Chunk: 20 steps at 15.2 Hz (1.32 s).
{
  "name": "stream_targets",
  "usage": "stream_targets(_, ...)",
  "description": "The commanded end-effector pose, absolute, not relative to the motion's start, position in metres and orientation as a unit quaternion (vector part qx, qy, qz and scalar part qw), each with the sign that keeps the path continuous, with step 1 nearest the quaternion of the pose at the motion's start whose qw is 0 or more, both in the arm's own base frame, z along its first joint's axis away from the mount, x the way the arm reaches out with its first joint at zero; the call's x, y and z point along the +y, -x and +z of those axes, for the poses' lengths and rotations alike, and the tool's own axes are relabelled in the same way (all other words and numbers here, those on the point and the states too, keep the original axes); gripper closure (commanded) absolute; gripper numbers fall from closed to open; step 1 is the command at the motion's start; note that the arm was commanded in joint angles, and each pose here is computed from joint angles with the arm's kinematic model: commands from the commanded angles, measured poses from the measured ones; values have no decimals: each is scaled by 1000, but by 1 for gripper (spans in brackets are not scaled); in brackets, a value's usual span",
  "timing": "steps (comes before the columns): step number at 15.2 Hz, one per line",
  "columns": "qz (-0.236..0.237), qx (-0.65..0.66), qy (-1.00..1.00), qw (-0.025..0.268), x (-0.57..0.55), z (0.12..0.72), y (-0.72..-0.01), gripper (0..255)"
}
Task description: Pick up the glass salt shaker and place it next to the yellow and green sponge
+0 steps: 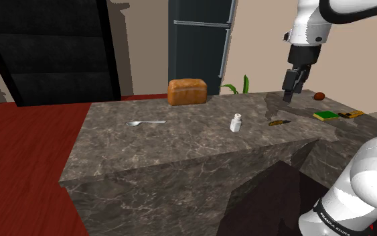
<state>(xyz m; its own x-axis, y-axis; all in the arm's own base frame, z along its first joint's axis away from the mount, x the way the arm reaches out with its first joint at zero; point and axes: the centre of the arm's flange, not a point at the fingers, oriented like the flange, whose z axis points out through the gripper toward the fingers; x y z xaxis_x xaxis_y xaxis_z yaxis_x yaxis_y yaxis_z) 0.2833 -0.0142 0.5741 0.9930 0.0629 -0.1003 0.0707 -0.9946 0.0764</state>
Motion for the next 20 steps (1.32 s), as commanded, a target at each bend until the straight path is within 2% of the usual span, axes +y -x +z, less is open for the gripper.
stream_targets(1,-49,33,-997,40,-14,574,-283,0)
stream_targets(20,1,8,-998,64,-63,422,-459,0)
